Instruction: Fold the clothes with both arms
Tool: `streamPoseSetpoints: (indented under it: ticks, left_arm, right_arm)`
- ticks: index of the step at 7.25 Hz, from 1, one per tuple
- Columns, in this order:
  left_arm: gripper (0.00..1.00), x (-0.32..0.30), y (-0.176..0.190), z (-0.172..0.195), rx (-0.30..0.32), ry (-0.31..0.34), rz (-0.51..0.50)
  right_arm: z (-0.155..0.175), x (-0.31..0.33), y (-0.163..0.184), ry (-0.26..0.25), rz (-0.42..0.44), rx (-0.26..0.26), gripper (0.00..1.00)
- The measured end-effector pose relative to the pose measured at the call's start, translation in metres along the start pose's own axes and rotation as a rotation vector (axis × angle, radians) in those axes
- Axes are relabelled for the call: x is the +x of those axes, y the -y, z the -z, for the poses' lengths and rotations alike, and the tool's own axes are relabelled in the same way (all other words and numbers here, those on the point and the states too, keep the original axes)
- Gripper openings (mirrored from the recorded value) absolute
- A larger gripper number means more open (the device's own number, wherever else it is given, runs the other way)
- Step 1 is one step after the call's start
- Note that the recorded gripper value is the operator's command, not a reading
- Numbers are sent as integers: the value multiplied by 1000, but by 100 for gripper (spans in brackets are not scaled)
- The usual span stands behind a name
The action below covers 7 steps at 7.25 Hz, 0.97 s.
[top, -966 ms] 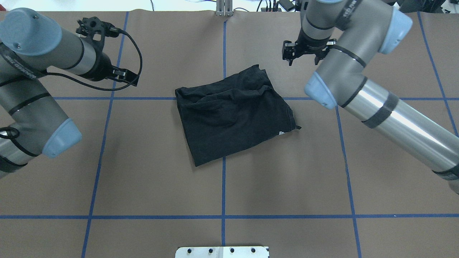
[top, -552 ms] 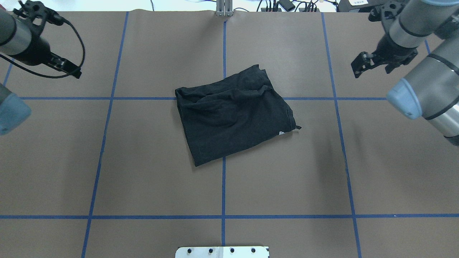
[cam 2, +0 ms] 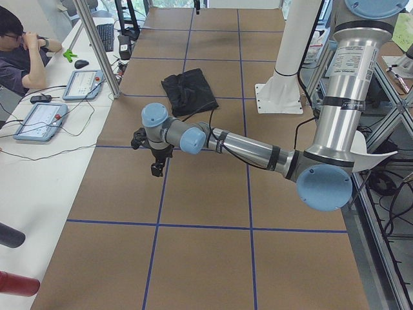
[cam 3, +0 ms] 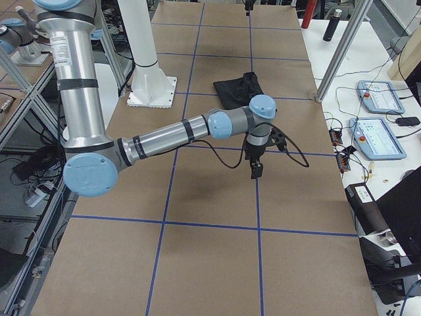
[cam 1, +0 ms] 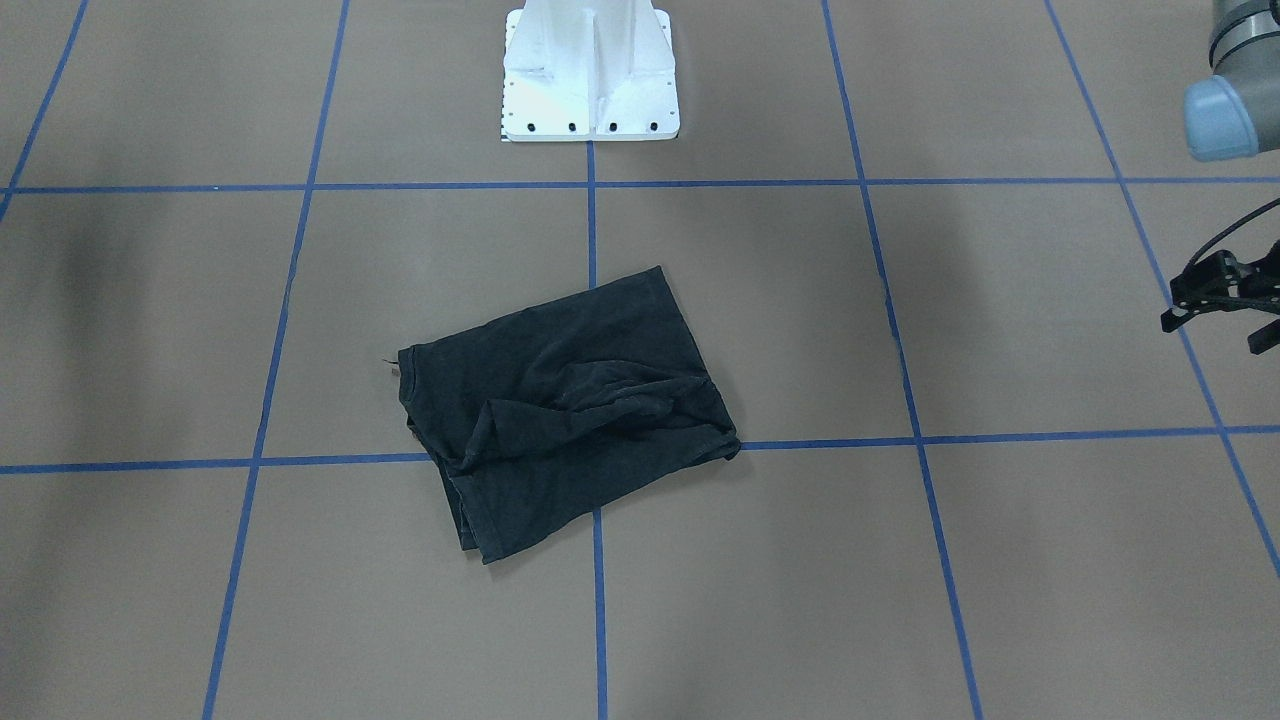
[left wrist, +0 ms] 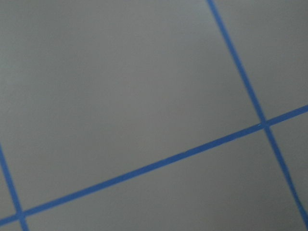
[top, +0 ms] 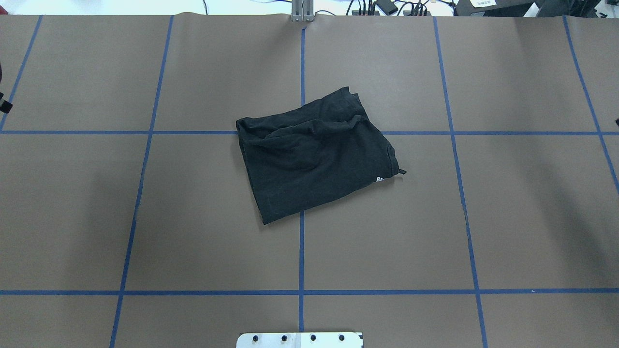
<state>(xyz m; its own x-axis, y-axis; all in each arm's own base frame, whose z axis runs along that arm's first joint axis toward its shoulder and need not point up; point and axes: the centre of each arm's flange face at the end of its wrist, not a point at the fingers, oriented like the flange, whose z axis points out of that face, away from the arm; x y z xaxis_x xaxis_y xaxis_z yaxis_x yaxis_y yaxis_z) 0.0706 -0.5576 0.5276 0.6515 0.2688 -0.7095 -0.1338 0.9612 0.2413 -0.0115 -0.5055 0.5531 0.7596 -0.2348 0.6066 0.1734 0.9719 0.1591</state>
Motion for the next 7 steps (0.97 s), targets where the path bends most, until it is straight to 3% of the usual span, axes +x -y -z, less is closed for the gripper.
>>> streamPoseSetpoints:
  ticks: [3,7]
  left_arm:
    - [100,-81,-56,-3,-37,19,21]
    - [100,-107,-82,4,-35,25,77]
  right_arm:
    - [-10,86,-105,27,-101,-26,100]
    - [-12,94,-123,29,-140,-23,100]
